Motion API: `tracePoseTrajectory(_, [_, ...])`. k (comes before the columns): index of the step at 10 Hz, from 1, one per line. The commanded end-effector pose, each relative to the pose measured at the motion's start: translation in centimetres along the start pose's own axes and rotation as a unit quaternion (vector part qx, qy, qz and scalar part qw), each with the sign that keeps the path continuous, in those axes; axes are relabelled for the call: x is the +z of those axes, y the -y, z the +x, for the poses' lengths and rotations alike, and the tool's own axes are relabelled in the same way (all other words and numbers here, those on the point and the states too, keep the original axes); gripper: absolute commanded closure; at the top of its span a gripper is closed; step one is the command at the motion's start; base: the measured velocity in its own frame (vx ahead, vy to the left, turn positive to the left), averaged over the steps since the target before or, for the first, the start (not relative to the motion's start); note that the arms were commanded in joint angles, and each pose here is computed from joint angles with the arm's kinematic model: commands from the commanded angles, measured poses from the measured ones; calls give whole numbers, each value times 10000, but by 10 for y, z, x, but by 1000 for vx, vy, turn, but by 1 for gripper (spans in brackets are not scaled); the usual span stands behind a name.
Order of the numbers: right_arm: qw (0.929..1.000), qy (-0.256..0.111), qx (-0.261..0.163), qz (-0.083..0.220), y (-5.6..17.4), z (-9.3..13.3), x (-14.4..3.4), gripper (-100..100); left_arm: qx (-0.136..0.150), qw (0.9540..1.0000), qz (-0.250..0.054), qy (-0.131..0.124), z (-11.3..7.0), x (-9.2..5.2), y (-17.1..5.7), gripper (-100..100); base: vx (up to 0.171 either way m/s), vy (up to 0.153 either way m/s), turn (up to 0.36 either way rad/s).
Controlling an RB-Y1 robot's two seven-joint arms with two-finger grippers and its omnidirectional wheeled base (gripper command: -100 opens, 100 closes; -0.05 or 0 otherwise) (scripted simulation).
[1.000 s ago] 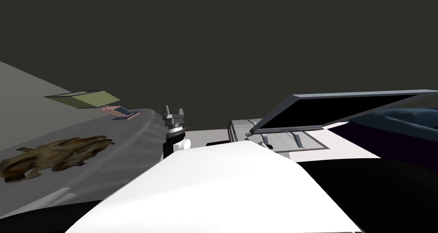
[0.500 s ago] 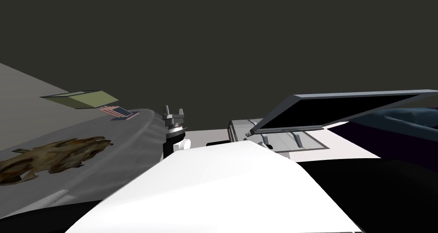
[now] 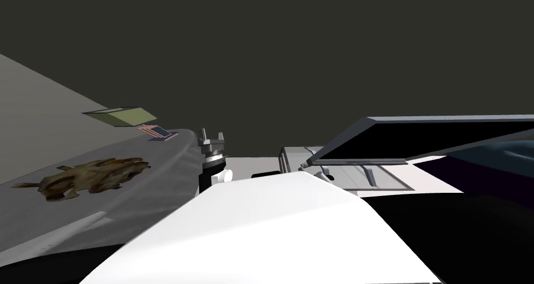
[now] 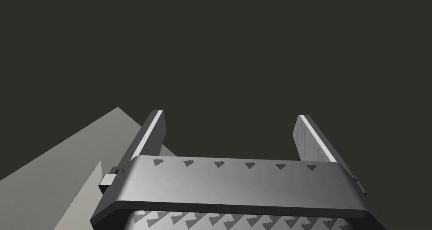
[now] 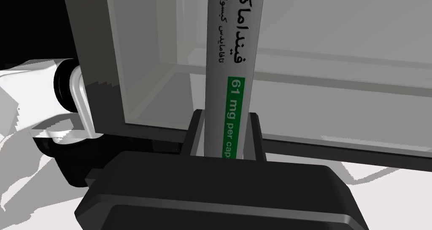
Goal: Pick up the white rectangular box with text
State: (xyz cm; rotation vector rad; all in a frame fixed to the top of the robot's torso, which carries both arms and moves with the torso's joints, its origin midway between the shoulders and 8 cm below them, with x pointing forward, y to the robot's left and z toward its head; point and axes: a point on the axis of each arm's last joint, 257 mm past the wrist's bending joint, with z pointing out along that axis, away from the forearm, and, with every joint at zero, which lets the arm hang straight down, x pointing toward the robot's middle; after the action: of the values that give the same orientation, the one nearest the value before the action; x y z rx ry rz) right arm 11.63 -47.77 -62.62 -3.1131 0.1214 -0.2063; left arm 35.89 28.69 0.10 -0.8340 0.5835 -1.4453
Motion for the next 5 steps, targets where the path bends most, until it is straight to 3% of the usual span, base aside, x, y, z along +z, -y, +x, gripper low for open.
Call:
tracePoseTrajectory(1, [9999, 0, 148, -11, -10, 8, -6, 100, 0, 10000, 0, 0, 0, 0, 0, 0, -66, -9, 215])
tracePoseTrajectory(4, [9998, -9, 216, -32, -17, 14, -10, 100, 0, 10000, 0, 0, 0, 0, 0, 0, -78, 19, 97])
tracePoseTrajectory(5, [9997, -8, 231, -31, -18, 15, -10, 0, 1, 10000, -1, 1, 0, 0, 0, 0, -8, 3, -6])
